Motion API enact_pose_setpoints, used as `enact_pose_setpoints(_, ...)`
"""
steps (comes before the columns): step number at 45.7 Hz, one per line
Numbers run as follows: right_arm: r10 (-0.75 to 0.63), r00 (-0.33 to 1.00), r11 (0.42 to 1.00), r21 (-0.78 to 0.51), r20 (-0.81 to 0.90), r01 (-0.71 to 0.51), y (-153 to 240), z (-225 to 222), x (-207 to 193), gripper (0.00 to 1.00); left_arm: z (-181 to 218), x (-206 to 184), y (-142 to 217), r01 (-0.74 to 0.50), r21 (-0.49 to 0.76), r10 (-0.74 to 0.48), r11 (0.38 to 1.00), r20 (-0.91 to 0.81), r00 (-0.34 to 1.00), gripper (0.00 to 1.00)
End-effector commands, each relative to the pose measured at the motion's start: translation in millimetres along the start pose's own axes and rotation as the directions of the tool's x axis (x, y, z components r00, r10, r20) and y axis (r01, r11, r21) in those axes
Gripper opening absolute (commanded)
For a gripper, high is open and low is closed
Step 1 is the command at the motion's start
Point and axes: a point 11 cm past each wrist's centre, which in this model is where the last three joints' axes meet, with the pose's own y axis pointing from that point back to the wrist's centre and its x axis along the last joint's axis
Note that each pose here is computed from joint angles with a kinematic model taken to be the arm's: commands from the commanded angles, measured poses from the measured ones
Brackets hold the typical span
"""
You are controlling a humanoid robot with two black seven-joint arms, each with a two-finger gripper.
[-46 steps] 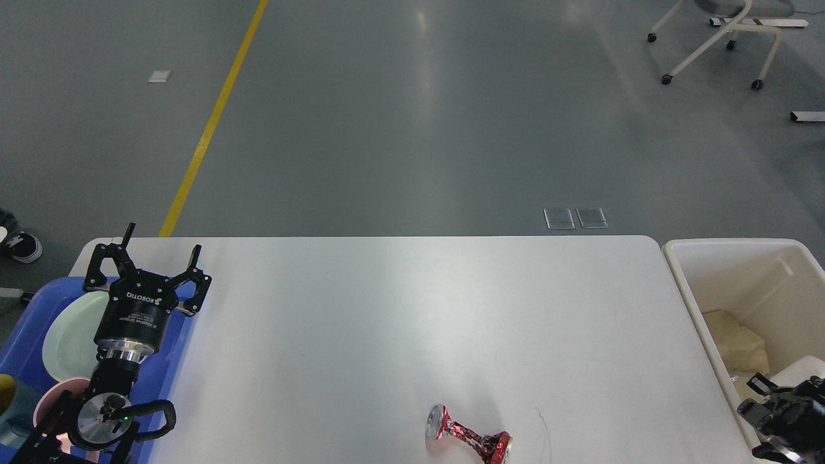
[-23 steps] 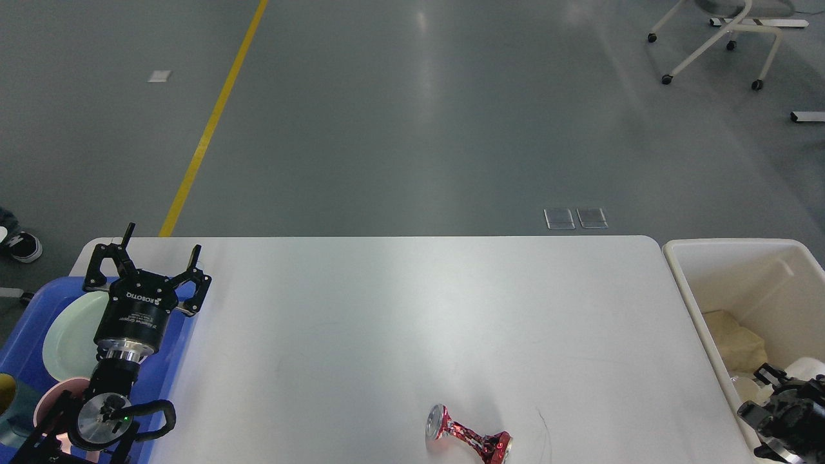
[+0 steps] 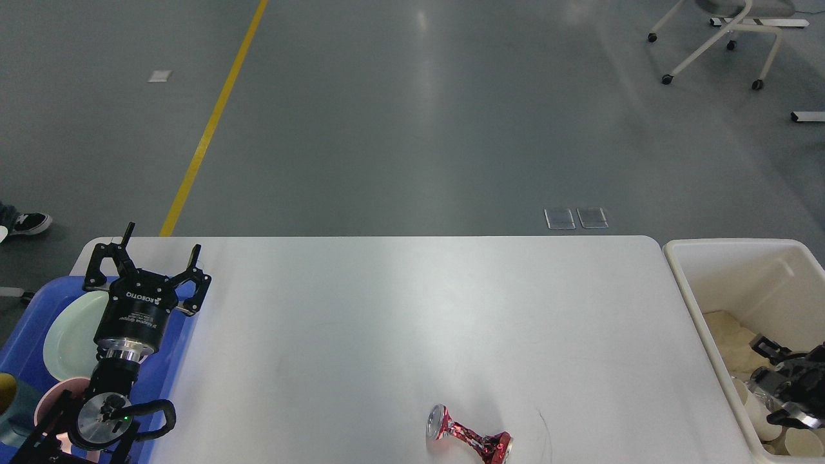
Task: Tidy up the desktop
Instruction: 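Release the white paper into the bin with the right gripper, then raise the right gripper and lower it toward the red crushed can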
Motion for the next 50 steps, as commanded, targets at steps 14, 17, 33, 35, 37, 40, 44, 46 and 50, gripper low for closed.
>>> enact_pose_setpoints(14, -0.080, 0.949, 0.975, 0.176, -0.305, 0.138, 79, -90, 123, 1.00, 0, 0, 0, 0.000, 0.000, 0.000, 1.000, 0.000, 1.000, 0.96)
enact_pose_setpoints(17, -0.097, 0.928, 0.969, 0.180, -0.359, 0.170, 98, -103, 139, 1.00, 0, 0, 0, -0.001, 0.000, 0.001, 1.000, 0.000, 1.000, 0.96)
enact_pose_setpoints(33, -0.184, 0.707, 0.906, 0.161, -0.682, 0.391, 242, -173, 168, 1.00, 0, 0, 0, -0.001, 0.000, 0.001, 1.000, 0.000, 1.000, 0.96)
enact_pose_setpoints(35, -0.202, 0.670, 0.892, 0.148, -0.715, 0.427, 261, -176, 167, 1.00, 0, 0, 0, 0.000, 0.000, 0.000, 1.000, 0.000, 1.000, 0.96)
enact_pose_setpoints(37, -0.218, 0.643, 0.878, 0.141, -0.735, 0.458, 278, -177, 167, 1.00, 0, 0, 0, 0.000, 0.000, 0.000, 1.000, 0.000, 1.000, 0.96)
enact_pose_setpoints(40, -0.248, 0.617, 0.845, 0.145, -0.747, 0.515, 304, -177, 167, 1.00, 0, 0, 0, 0.000, 0.000, 0.000, 1.000, 0.000, 1.000, 0.96)
enact_pose_setpoints(44, -0.279, 0.608, 0.807, 0.161, -0.744, 0.568, 333, -174, 169, 1.00, 0, 0, 0, 0.000, 0.000, 0.000, 1.000, 0.000, 1.000, 0.96)
enact_pose_setpoints(46, -0.285, 0.607, 0.798, 0.168, -0.742, 0.579, 345, -169, 169, 1.00, 0, 0, 1, -0.001, 0.001, 0.001, 1.000, 0.000, 1.000, 0.96)
enact_pose_setpoints(50, -0.287, 0.605, 0.786, 0.178, -0.742, 0.592, 373, -157, 169, 1.00, 0, 1, 1, -0.003, 0.001, 0.003, 1.000, 0.000, 1.000, 0.96)
